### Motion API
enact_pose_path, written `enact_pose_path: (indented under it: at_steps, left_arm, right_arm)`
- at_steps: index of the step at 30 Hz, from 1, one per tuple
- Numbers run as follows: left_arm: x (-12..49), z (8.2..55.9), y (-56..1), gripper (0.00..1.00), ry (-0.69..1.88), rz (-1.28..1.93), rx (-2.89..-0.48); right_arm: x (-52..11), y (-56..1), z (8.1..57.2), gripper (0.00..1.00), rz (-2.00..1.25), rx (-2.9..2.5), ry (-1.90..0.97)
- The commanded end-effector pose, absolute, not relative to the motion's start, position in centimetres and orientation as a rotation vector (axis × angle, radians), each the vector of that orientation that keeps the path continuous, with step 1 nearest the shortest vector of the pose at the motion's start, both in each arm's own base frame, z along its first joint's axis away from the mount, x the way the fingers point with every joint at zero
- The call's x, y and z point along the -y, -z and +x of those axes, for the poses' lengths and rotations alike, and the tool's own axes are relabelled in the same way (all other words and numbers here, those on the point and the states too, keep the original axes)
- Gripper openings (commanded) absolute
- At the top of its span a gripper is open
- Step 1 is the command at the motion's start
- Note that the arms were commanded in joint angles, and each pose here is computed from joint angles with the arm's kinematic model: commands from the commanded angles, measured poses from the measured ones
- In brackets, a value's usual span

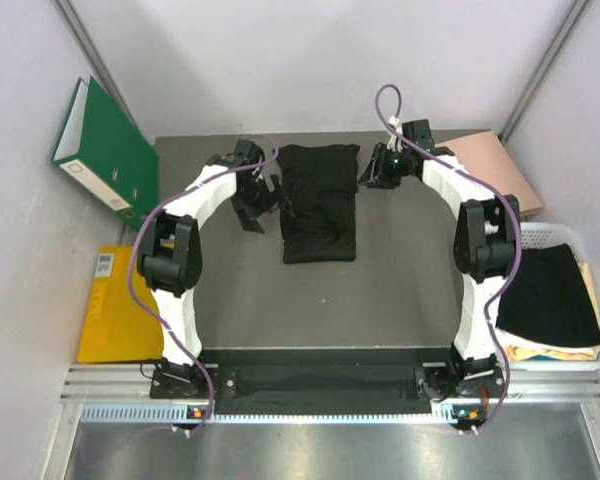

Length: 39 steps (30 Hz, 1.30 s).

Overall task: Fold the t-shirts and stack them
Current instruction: Fold the folded rectangular tshirt in 1/3 of the way

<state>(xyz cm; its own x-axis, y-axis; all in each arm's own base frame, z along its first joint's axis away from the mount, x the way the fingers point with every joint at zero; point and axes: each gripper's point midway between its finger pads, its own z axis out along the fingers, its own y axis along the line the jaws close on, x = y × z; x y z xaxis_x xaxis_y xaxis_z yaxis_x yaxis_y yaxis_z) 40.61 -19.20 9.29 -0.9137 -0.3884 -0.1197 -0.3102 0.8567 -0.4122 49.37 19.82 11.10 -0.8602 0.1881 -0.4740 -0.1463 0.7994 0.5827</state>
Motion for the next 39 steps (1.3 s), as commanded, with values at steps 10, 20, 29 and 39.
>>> enact_pose_path:
  at_steps: [10,20,29,39]
  left_arm:
    - [17.1,36.1,-7.0,0.99,0.493,-0.599,-2.893]
    - [17.1,36.8,-6.7,0.99,0.492,-0.581,-2.905]
    - [17.3,36.8,-6.2,0.99,0.51,-0.587,-2.92]
    - [16.7,35.8,-5.5,0.99,0.473,-0.561,-2.95]
  right_arm:
    - [-27.9,-14.8,38.0,0.0,-0.603,-2.501,-0.771]
    - [-29.8,-8.9,36.3,0.0,-0.734,-2.648,-0.665]
    - [-29.6,-6.8,39.2,0.0,-0.647,-2.672,-0.529]
    - [-28.6,-9.3,45.1,0.0,-0.41,-2.525,-0.314]
